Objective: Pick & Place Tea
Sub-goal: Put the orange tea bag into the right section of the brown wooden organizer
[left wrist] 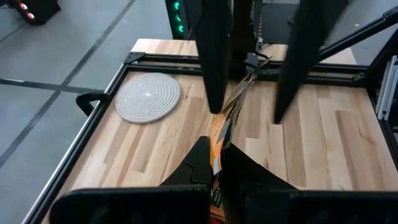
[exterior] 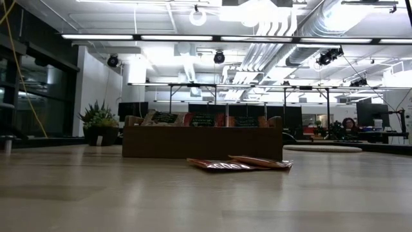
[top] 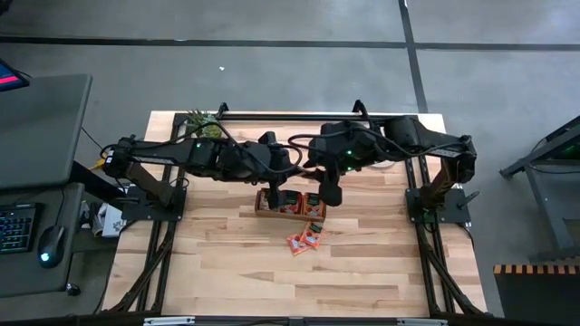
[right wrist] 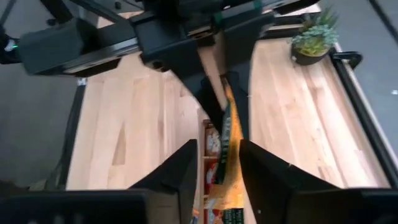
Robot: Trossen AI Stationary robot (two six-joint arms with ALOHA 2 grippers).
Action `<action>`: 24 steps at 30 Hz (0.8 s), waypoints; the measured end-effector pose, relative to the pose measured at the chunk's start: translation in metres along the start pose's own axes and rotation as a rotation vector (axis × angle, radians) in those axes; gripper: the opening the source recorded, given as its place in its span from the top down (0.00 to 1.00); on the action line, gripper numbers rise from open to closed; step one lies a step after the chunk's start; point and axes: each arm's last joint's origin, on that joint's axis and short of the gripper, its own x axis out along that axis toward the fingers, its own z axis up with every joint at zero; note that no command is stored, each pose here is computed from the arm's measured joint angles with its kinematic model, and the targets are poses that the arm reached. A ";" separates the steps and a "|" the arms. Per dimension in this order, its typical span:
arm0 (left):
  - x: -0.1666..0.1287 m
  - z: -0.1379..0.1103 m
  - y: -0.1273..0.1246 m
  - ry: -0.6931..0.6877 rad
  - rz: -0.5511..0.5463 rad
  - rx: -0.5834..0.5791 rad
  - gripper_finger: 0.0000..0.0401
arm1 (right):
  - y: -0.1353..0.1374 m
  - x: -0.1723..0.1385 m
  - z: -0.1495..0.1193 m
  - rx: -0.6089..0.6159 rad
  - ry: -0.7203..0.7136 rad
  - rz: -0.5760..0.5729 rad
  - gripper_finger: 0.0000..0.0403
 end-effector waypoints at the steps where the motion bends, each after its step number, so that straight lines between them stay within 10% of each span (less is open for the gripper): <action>1: 0.000 0.000 0.000 0.000 0.000 0.000 1.00 | 0.000 0.000 0.000 0.001 -0.003 -0.014 0.73; 9: 0.000 0.000 0.000 0.002 0.003 0.000 1.00 | -0.002 0.000 0.000 -0.019 -0.013 -0.072 0.98; 24: 0.000 -0.001 0.000 0.009 0.003 0.013 0.74 | -0.003 0.000 0.001 -0.025 -0.029 -0.163 1.00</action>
